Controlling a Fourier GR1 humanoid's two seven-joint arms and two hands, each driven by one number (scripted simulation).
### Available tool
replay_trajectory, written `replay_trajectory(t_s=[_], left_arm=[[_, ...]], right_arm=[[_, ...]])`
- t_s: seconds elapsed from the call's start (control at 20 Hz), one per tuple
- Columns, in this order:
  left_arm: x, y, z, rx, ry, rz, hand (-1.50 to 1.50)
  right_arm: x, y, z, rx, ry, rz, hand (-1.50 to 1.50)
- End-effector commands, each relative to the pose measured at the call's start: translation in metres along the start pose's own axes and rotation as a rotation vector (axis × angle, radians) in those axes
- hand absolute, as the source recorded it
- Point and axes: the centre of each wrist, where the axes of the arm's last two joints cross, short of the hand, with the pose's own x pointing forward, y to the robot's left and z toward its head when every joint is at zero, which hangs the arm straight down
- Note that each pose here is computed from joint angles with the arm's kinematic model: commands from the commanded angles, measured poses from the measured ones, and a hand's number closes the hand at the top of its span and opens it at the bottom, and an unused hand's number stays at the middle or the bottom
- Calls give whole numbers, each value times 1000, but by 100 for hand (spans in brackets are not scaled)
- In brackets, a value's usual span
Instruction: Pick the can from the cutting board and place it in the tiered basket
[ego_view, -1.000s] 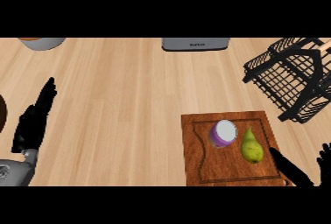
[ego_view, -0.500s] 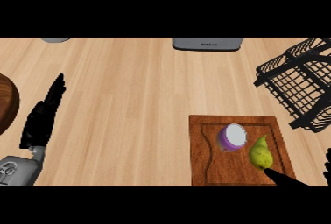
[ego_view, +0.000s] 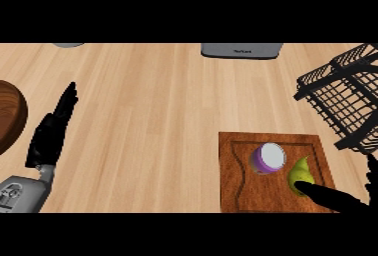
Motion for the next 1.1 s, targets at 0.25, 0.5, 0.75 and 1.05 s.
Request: replay_trajectory(t_s=[0.25, 0.5, 0.75, 1.05], left_arm=[[-2, -1, -4, -1, 14, -8, 0], [6, 5, -8, 7, 1, 2, 0], [-1, -1, -6, 6, 17, -4, 0], [-9, 4, 5, 8, 34, -6, 0]], right_arm=[[16, 24, -5, 51, 244, 104, -150], [22, 50, 0, 66, 245, 127, -150], [20, 68, 5, 40, 252, 221, -150], [25, 83, 15, -11, 242, 266, -150]])
